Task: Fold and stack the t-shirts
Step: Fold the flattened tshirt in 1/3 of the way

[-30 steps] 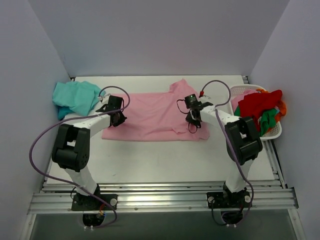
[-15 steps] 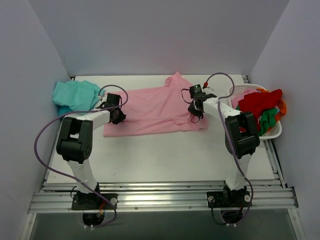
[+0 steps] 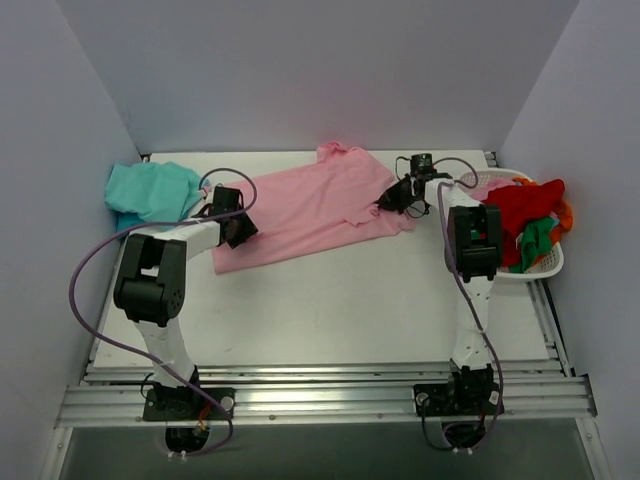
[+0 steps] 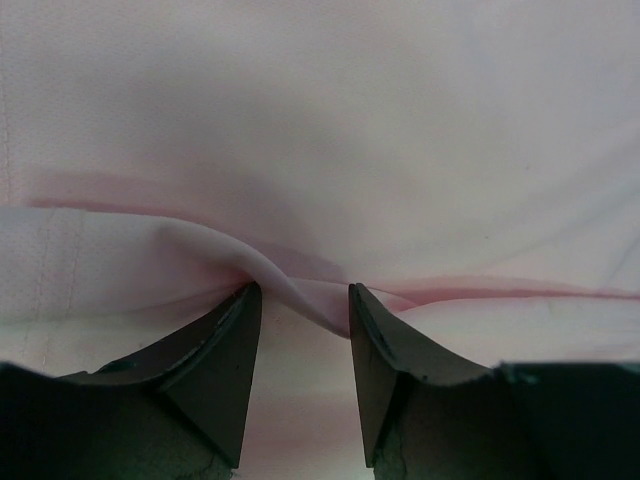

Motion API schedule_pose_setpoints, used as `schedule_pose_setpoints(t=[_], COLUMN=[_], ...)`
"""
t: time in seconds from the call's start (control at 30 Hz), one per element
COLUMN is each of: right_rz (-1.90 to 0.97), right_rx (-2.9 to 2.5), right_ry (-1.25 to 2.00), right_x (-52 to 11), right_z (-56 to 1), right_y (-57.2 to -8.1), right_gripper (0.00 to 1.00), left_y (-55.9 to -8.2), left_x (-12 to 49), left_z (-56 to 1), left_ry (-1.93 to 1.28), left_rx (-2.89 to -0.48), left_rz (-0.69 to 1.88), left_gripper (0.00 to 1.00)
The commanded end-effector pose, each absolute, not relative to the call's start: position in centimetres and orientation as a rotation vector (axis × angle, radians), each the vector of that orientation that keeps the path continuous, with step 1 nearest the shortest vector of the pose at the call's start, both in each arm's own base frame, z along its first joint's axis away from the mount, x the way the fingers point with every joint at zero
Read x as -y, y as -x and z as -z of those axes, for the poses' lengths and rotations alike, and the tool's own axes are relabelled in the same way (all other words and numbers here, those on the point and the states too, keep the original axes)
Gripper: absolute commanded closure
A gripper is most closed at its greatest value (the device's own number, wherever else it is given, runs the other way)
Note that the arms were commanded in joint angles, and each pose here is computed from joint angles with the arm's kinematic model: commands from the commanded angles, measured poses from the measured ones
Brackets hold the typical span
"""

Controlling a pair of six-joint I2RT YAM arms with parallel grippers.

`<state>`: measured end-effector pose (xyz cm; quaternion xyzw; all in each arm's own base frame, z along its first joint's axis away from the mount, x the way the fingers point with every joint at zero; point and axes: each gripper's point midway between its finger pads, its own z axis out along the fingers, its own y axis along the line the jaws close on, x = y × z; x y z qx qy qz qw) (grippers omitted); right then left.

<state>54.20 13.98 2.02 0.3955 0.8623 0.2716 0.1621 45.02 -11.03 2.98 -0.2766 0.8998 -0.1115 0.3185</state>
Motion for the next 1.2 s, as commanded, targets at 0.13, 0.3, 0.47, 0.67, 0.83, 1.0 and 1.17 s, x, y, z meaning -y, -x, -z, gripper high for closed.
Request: schedule_pose_setpoints(t=[0.13,0.3,0.47,0.67,0.83,1.0,1.17], right_rz=[-1.440,-2.009,-2.208,-2.126,-2.103,-1.934,-1.557], right_rx=[-2.114,-1.550,-1.217,-1.058,-0.980,-1.000,-1.288], right_ry=[-1.288,-1.234,-1.248,-1.269,-1.192,-1.150,-1.146], right_x=[-18.1,-18.4,-17.8,-15.6,-14.0,-11.1,-9.8], right_z=[-11.0,-17.3,-19.0,-19.2,-21.9,-22.6,-21.3], right_y=[-59.3,-61.2,-61.7,-62.3,-60.7,-54.8,-50.2], right_gripper=[1.00,0.92,0.18,0.00,0.00,0.01,0.02], left_y=[-44.0,-43.6,-43.2,-42.5,-42.3,-41.8,-41.3], left_x=[11.4,11.4,11.6,11.3,11.3,11.9,12.0], left_z=[-3.1,-3.3,-3.8,-4.4,-4.6,-5.2,-6.4], left_ry=[0.718,0.709,0.688,0.682,0.680,0.662,0.645], left_rx=[-2.364,-2.370,-2.367,-2.364,-2.364,-2.362,-2.339], left_rz=[0.333,0.331,0.333,0.319,0.321,0.330,0.349], left_gripper=[0.50,0.50,0.50,0.50,0.51,0.51,0.51])
